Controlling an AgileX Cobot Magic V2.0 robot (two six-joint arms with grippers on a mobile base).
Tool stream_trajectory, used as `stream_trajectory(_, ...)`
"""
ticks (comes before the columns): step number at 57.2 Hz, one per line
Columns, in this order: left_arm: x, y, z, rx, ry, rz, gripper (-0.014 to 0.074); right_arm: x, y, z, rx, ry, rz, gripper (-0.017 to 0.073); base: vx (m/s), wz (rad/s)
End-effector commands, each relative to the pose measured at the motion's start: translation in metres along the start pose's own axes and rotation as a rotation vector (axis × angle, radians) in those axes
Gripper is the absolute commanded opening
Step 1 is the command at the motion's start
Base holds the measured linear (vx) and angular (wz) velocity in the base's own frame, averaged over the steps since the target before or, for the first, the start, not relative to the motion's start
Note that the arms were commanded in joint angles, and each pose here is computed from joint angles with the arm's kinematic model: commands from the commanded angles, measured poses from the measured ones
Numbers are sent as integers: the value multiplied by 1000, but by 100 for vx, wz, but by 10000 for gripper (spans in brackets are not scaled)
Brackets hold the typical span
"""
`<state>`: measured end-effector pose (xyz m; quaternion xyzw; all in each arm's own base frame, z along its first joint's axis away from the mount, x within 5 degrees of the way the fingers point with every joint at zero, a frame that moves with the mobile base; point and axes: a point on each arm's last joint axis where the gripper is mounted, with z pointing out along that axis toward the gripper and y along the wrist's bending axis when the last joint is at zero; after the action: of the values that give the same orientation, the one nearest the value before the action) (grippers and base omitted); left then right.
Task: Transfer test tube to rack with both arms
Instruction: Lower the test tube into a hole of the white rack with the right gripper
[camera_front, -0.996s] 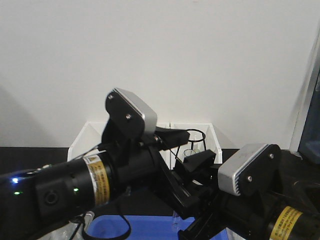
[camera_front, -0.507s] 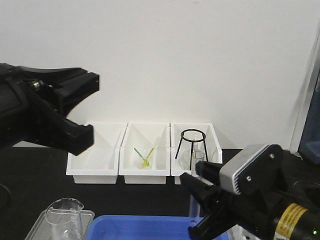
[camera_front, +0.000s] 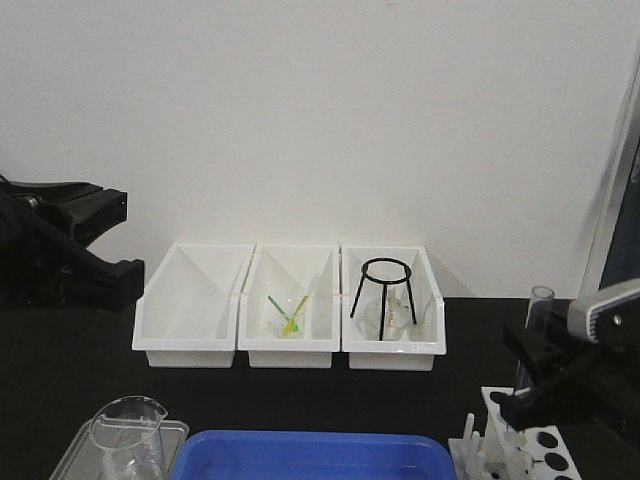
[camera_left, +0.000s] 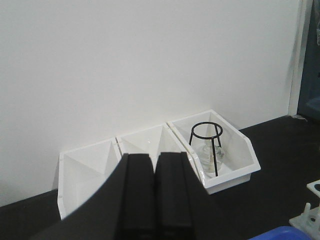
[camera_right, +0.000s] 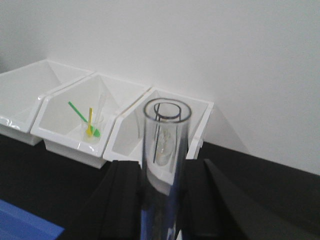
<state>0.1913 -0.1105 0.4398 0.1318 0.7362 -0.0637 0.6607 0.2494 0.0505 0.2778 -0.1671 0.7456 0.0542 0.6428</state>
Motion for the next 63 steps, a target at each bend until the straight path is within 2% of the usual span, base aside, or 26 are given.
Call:
stream_trajectory(1, -16, 2, -8, 22, -78, 1, -8, -8, -2, -9, -4, -153, 10, -8, 0, 0)
stream_trajectory(11, -16, 2, -8, 24, -80, 0, -8, 7, -7, -17, 20, -201, 52, -8, 0, 0)
stream_trajectory(17, -16, 1, -8, 28, -83, 0, -8, 6, -7, -17, 21, -204, 25, -8, 0, 0)
stream_trajectory(25, -17, 1, -8, 32, -87, 0, -8, 6, -7, -17, 24, -208, 27, -8, 0, 0)
stream_trajectory(34, -17, 0, -8, 36, -90, 0, -8, 14, -8, -10, 28, -174, -13, -8, 0, 0)
stream_trajectory(54, -17, 0, -8, 36, -90, 0, -8, 42, -8, 11, 13, -64, 16, -8, 0, 0)
stream_trajectory(63, -17, 0, -8, 36, -90, 0, -8, 53, -5, 22, -26, -83, 18, -8, 0, 0)
